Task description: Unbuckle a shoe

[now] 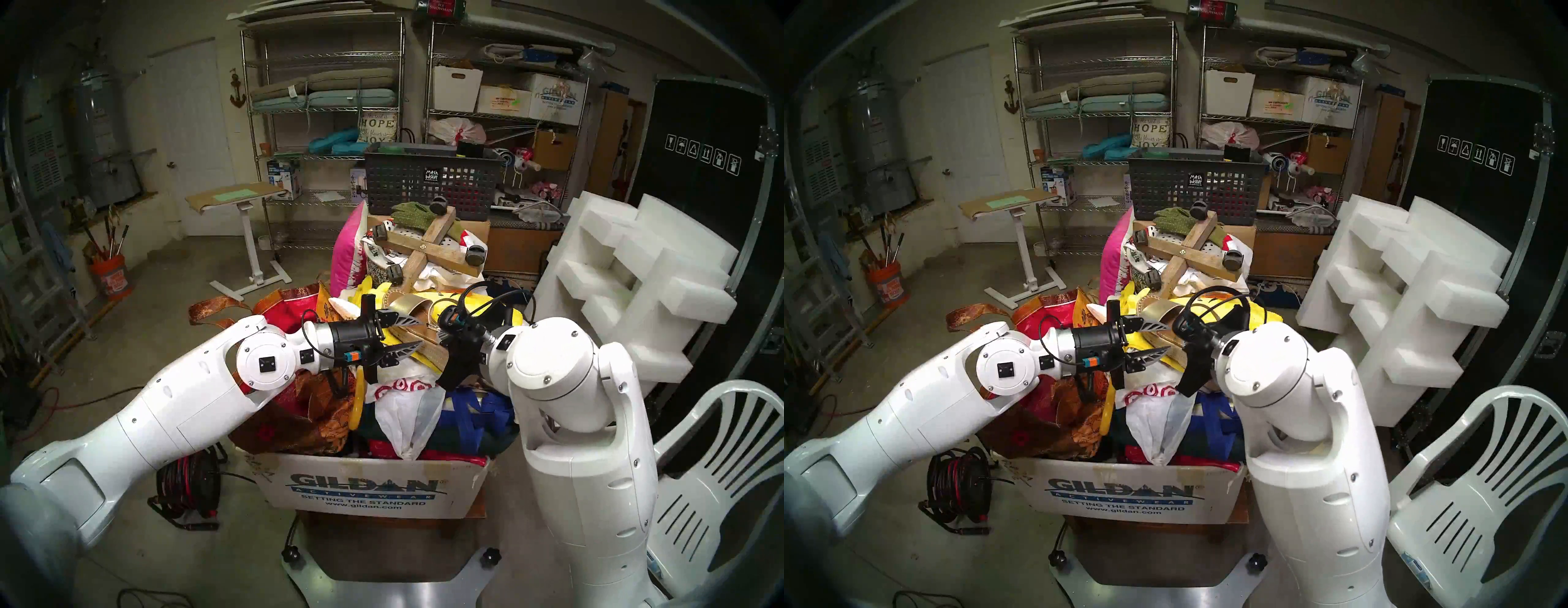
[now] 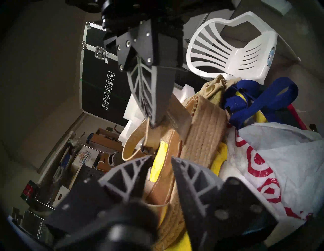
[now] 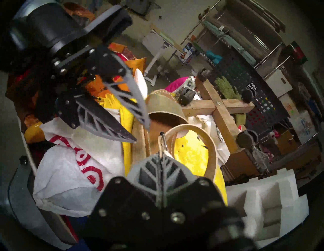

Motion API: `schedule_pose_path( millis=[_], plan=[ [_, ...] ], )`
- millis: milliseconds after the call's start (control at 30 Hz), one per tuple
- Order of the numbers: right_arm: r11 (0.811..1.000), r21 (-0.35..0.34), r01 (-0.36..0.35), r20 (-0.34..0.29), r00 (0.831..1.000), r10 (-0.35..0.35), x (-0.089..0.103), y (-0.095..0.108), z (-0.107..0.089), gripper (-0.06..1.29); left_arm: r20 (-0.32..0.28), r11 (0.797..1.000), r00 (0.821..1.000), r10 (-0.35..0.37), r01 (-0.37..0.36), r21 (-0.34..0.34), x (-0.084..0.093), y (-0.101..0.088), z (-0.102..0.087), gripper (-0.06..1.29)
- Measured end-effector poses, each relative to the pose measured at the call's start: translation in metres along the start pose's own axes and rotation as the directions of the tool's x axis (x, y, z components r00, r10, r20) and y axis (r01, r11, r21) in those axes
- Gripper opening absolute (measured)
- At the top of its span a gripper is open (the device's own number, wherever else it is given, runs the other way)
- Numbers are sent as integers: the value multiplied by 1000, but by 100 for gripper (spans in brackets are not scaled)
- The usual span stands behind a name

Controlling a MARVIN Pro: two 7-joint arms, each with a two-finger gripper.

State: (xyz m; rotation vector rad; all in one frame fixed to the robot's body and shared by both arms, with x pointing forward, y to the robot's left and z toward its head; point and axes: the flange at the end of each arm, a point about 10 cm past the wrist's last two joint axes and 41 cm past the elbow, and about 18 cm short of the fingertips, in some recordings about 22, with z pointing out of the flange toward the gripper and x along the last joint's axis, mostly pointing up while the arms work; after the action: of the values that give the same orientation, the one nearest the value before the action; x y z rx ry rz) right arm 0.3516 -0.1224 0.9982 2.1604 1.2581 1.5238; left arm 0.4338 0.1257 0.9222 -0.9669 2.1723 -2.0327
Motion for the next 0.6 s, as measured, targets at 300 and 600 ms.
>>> schedule_pose_path(
  millis=[300, 600],
  plan=[
    [999, -19, -34, -16, 999, 34, 1, 8, -3, -3, 6, 1000, 1000, 1, -1, 8, -4, -4, -1, 25],
    [999, -8, -33, -27, 999, 33, 3, 5, -7, -3, 13, 1000, 1000, -8, 8, 24, -11, -10, 2, 24]
  ],
)
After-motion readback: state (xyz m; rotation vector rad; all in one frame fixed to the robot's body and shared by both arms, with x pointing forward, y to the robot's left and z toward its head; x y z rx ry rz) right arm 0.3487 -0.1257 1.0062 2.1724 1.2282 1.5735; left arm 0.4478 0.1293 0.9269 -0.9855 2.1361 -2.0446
